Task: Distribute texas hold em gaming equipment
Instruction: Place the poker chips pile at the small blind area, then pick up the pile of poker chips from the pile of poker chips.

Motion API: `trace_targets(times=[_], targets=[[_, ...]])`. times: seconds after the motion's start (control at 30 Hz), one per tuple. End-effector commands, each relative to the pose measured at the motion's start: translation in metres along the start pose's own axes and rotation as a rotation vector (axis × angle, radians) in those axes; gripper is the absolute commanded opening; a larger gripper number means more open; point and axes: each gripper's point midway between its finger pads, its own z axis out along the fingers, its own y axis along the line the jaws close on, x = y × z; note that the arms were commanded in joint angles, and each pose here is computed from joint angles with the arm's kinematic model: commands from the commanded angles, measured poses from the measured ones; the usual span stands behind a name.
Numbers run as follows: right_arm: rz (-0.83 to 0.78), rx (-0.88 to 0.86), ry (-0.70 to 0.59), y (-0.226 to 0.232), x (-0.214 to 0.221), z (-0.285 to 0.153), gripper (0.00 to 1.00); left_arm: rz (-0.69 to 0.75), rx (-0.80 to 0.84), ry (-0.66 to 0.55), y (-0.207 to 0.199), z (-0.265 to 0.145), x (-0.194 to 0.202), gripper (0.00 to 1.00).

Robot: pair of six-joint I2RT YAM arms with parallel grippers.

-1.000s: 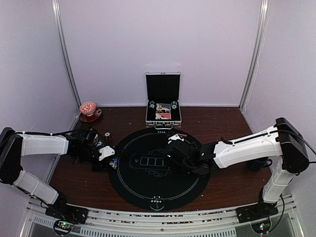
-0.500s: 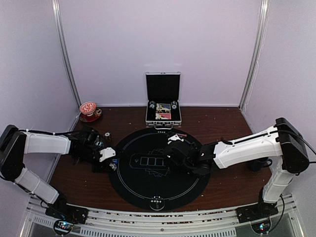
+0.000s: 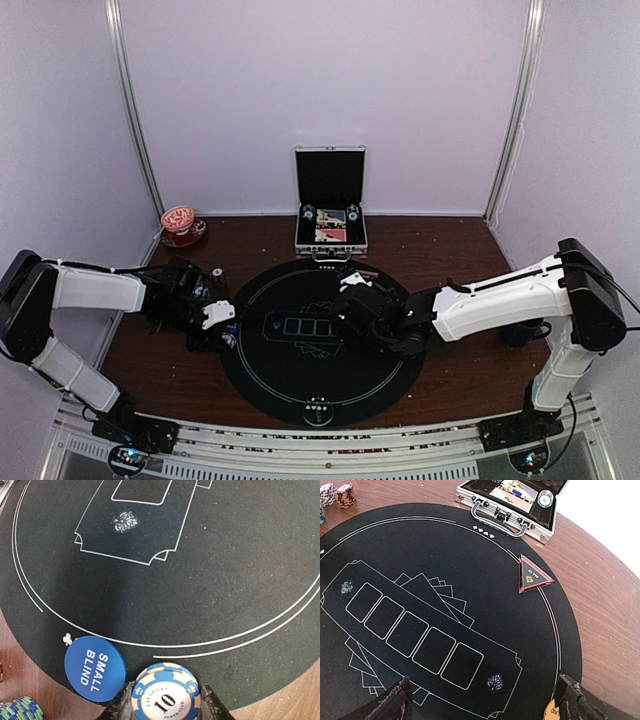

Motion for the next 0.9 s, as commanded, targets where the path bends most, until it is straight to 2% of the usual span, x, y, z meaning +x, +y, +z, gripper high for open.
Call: trace_targets(times=[0.0,0.13,0.33,0.43,0.7,0.87], targets=[[-0.026,0.02,0.0,0.0,0.004,0.002,1.0,0.011,-0.009,-0.012,0.001,0.002,-0.003,0.45],[-0.024,0.02,-0.001,0.0,0.004,0.001,1.0,0.012,-0.012,-0.01,0.002,0.002,-0.003,0.56],[-0.027,0.019,-0.002,0.0,0.004,0.001,1.0,0.017,-0.022,-0.018,0.003,-0.001,-0.005,0.64],[-0.025,0.018,-0.003,0.0,0.003,0.001,1.0,0.029,-0.041,-0.045,0.004,-0.009,-0.012,0.73],[-0.029,0.016,-0.002,0.001,0.004,0.0,1.0,0.08,-0.212,-0.187,0.018,-0.067,-0.05,0.96],[-0.028,0.016,-0.003,0.001,0.003,0.0,1.0,0.025,-0.384,-0.228,0.049,-0.106,-0.058,0.98]])
